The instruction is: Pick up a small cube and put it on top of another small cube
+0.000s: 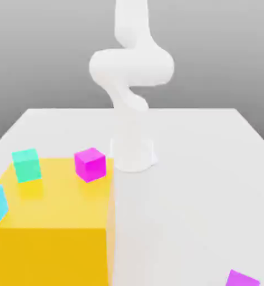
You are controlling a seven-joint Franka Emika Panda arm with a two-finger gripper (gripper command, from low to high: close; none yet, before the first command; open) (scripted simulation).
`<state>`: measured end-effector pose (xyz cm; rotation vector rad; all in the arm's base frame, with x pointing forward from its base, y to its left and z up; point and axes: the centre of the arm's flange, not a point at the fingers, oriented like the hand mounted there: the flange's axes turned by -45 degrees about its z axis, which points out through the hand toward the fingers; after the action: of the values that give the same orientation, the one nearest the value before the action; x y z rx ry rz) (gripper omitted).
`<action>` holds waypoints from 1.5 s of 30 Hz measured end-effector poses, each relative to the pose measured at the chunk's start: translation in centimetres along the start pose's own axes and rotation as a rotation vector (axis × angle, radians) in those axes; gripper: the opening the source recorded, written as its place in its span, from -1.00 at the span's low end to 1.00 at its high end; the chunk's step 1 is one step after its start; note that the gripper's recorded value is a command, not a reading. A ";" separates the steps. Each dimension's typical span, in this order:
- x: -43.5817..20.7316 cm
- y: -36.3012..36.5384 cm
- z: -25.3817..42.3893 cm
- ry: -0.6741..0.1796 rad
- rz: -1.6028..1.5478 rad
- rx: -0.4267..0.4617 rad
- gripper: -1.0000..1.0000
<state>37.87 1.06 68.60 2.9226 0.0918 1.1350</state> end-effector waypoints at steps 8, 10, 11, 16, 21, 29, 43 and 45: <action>0.3 -4.2 13.4 -0.186 -0.235 0.072 0.00; -0.3 -5.5 16.7 -0.230 -0.294 0.092 0.00; -0.6 -6.1 18.3 -0.252 -0.324 0.103 0.00; -3.3 -9.6 26.2 -0.358 -0.473 0.162 0.00; -7.6 -13.7 33.6 -0.461 -0.629 0.232 0.00; -17.1 -18.6 44.1 -0.623 -0.858 0.348 0.00; -23.6 -20.1 50.2 -0.667 -0.922 0.384 -1.00; -21.8 -20.1 48.2 -0.667 -0.922 0.385 -1.00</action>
<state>53.29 20.65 17.80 2.7346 1.5492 -0.0011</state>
